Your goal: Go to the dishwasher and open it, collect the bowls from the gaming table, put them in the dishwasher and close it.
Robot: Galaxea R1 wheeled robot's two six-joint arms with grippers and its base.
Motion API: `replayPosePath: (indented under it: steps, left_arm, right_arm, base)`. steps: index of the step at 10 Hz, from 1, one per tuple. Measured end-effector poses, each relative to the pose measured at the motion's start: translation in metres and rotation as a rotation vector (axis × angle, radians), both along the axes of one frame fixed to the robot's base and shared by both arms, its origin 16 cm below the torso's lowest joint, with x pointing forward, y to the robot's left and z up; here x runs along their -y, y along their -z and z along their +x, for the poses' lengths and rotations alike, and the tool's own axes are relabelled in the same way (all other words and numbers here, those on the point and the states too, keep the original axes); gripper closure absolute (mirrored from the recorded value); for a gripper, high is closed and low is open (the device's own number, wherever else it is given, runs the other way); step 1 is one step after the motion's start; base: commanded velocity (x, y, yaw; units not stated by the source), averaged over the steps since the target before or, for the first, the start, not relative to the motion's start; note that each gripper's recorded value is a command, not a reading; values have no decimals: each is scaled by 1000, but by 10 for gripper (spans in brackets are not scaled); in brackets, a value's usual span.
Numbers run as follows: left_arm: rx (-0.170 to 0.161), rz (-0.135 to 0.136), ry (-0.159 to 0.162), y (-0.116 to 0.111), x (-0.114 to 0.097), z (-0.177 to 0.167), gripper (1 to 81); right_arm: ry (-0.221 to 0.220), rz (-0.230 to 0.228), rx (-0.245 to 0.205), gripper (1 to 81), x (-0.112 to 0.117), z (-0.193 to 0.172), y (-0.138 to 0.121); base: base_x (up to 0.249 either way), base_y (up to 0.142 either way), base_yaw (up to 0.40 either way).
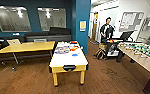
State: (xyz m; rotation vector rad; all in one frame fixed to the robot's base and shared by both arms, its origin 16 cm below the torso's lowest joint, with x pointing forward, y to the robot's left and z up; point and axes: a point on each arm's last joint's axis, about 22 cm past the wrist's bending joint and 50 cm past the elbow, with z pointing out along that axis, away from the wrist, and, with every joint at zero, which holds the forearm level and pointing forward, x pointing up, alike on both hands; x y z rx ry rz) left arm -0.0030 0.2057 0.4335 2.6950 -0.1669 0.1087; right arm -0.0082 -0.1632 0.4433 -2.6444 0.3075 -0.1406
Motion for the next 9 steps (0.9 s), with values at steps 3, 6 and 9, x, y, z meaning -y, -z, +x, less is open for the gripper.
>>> replayPosePath:
  steps: [3, 6, 9]
  left_arm:
    - [-22, 27, 8, 4, 2, -6, 811]
    - [-24, 42, 9, 6, 1, -7, 811]
    - [-24, 42, 9, 6, 1, -6, 811]
  right_arm:
    - [-3, -3, 2, 811, 1, 0, 0]
    - [-7, -5, 3, 811, 2, 0, 1]
    - [-11, 0, 6, 811, -3, 1, 0]
  base:
    - [0, 0, -277]
    - [0, 0, -277]
    - [0, 0, -277]
